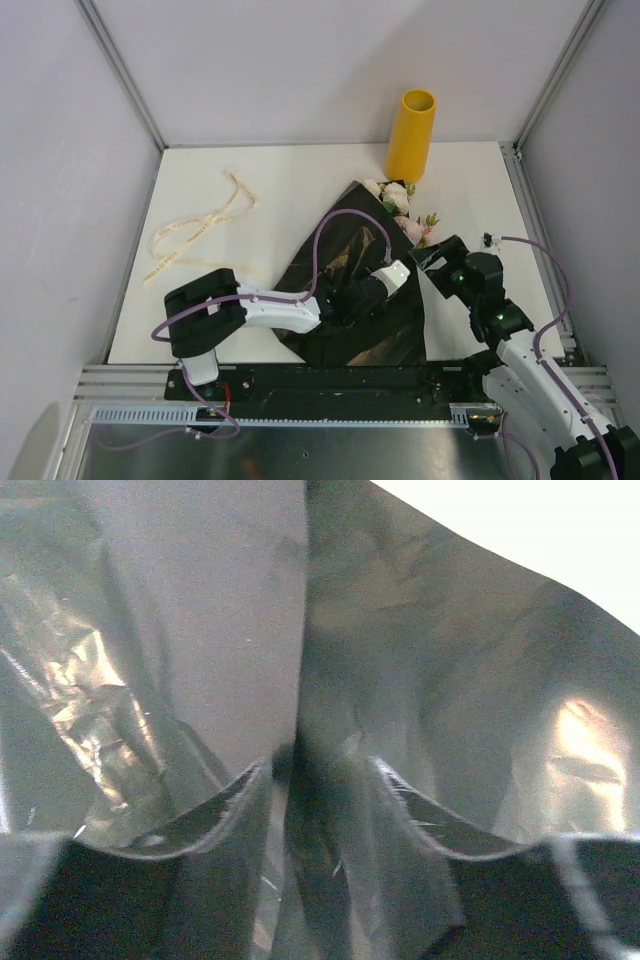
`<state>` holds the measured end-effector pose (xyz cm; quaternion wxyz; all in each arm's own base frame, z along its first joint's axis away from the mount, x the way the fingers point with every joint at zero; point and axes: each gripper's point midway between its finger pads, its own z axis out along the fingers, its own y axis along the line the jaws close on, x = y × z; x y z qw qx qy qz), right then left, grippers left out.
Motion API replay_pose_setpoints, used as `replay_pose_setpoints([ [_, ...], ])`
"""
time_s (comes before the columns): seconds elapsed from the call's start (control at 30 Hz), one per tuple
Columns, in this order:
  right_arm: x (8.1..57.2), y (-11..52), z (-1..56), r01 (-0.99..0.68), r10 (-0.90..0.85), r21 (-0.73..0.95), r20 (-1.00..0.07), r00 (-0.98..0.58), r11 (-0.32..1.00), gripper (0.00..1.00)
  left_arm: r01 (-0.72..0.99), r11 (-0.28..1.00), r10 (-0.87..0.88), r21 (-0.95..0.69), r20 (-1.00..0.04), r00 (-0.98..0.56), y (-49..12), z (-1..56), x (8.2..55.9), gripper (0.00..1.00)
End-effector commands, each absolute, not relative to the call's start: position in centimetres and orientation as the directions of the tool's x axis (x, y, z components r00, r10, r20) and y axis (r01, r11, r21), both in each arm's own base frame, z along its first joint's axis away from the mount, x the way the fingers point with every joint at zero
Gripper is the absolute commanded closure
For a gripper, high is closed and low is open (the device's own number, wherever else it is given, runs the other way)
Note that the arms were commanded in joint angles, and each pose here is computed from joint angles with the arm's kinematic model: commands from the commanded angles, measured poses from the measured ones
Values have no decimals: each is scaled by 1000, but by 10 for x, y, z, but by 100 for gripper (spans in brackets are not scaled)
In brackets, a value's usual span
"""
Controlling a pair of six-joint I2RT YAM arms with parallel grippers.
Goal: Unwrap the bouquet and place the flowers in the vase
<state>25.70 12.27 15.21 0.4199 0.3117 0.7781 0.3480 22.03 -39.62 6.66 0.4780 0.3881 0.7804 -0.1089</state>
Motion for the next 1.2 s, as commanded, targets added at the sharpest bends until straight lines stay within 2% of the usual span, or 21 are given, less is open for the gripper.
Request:
replay_pose_setpoints([
  [0.0, 258, 121, 150, 192, 788, 812, -430, -440, 551, 13, 616, 744, 464, 258, -863, -199, -393, 92, 241, 60],
  [0.17, 257, 131, 141, 185, 795, 839, -382, -471, 512, 15, 563, 773, 468, 293, -862, -193, -378, 97, 247, 92],
  [0.23, 258, 136, 136, 187, 809, 859, -346, -475, 477, 16, 547, 782, 465, 298, -864, -194, -372, 100, 247, 98],
  [0.5, 268, 152, 123, 207, 831, 890, -265, -488, 405, 19, 507, 828, 391, 240, -895, -214, -349, 117, 246, 100],
  [1.1, 310, 208, 89, 293, 829, 912, -82, -553, 286, 29, 502, 838, 369, 212, -899, -236, -340, 116, 246, 100],
  [1.17, 312, 212, 84, 299, 826, 914, -64, -560, 274, 29, 504, 838, 370, 209, -896, -245, -338, 112, 244, 94],
])
